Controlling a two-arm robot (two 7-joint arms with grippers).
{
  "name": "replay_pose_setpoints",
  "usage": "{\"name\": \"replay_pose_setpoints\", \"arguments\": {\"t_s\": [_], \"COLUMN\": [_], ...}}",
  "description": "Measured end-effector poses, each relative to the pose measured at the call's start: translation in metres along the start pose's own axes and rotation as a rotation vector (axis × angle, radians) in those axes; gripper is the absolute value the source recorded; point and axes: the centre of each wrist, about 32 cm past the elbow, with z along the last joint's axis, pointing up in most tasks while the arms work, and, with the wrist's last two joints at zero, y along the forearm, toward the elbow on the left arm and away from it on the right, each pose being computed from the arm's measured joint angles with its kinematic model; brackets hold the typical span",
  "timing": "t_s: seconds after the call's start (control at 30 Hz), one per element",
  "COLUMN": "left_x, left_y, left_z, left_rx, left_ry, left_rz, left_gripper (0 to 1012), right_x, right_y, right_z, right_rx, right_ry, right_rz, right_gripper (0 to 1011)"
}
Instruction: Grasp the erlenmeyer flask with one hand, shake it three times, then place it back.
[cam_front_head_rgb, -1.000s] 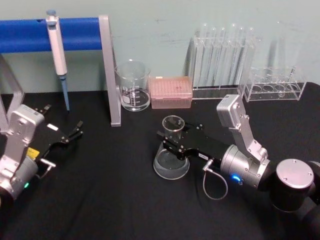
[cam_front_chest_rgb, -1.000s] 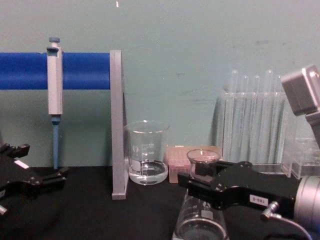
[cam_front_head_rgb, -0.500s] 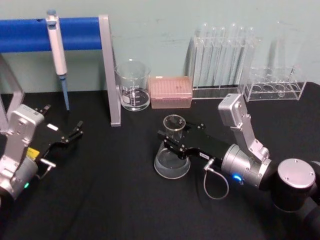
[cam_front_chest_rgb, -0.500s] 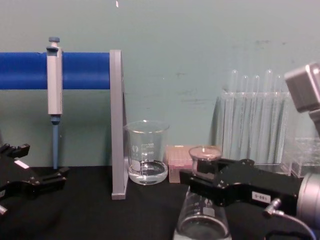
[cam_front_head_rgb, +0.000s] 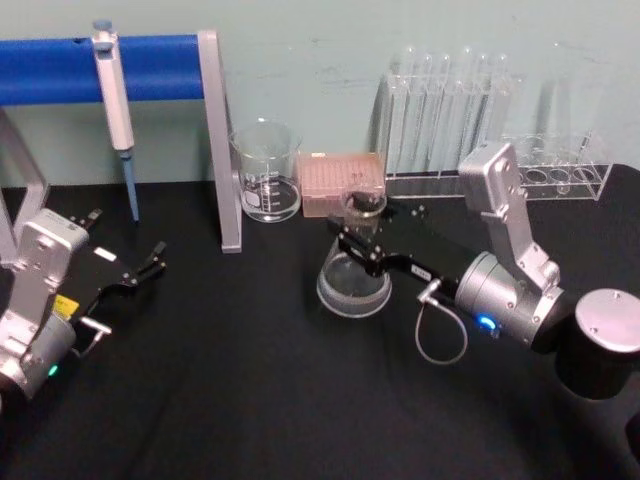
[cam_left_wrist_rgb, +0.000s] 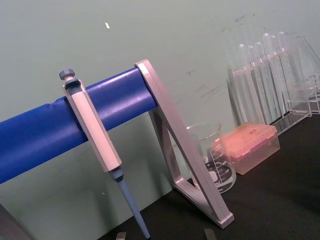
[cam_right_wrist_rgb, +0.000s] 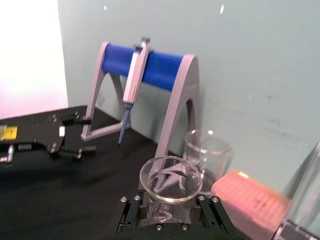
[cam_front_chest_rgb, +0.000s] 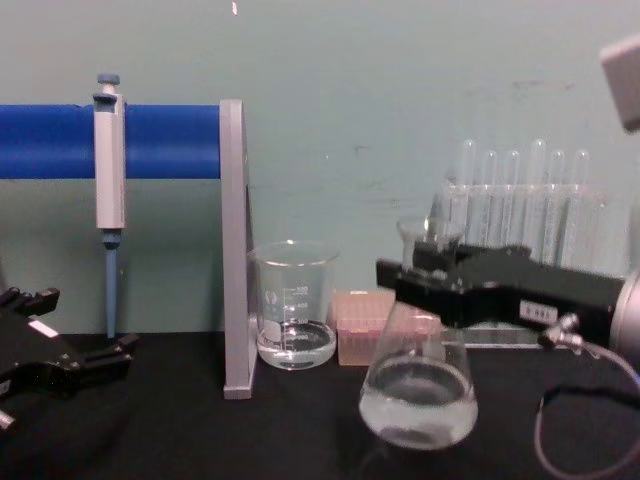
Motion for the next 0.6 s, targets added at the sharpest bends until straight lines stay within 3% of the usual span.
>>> {"name": "replay_pose_setpoints", "arguments": {"t_s": [0.27, 0.6], "left_x": [0.0, 0.0], "left_y": [0.0, 0.0], "left_z": [0.0, 0.0], "left_rx": [0.0, 0.0], "left_ry": [0.0, 0.0], "left_rz": [0.0, 0.0], "left_gripper": [1001, 1001], "right_x": [-0.001, 0.0], "right_y": [-0.003, -0.006], "right_z": [0.022, 0.034], "right_rx": [0.039, 0.058], "right_ry": [-0.019, -0.032], "right_rz": [-0.022, -0.033], "right_gripper": [456, 456]}}
